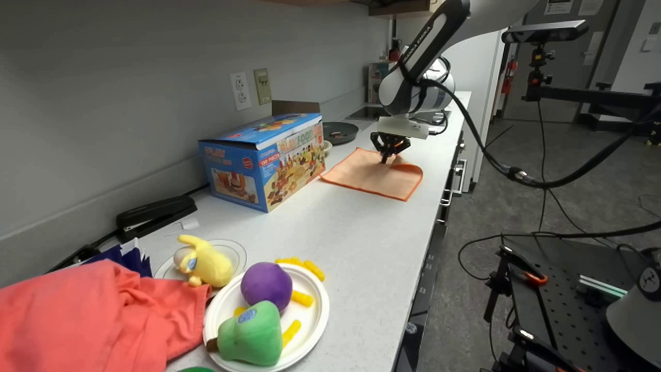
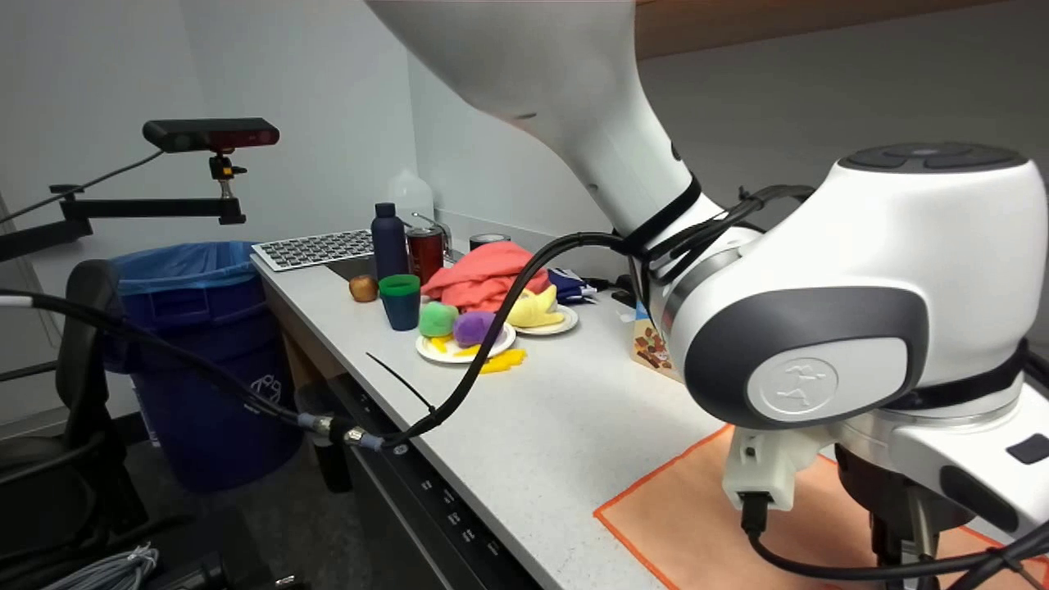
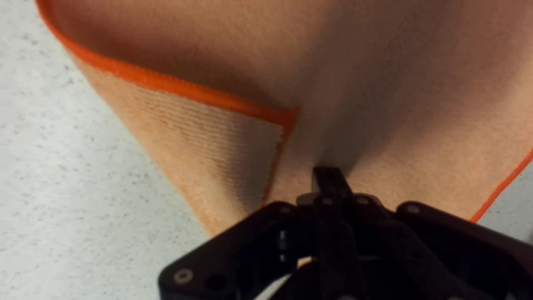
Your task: Unfold the edge of the orange towel
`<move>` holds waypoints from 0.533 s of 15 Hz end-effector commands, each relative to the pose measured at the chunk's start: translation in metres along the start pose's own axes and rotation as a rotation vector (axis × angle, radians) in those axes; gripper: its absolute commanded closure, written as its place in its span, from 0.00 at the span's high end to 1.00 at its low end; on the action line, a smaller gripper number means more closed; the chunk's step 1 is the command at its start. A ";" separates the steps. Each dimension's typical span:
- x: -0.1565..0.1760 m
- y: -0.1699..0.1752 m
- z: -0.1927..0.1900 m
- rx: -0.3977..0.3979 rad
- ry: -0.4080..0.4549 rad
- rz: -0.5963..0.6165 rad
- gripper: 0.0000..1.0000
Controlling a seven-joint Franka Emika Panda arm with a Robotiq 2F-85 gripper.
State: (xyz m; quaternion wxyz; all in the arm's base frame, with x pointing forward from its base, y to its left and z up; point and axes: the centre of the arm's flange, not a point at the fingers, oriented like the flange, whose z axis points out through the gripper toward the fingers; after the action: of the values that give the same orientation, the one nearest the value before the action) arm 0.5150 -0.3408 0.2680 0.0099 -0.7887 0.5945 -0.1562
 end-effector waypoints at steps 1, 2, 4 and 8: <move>0.005 -0.009 -0.010 -0.022 -0.109 -0.096 0.00; 0.007 -0.011 -0.016 -0.023 -0.145 -0.122 0.00; 0.008 -0.015 -0.029 -0.038 -0.245 -0.195 0.00; 0.017 -0.008 -0.050 -0.101 -0.382 -0.340 0.00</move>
State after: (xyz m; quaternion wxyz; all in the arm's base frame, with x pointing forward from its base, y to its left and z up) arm 0.5161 -0.3322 0.3011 0.0557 -0.8696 0.4904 -0.0143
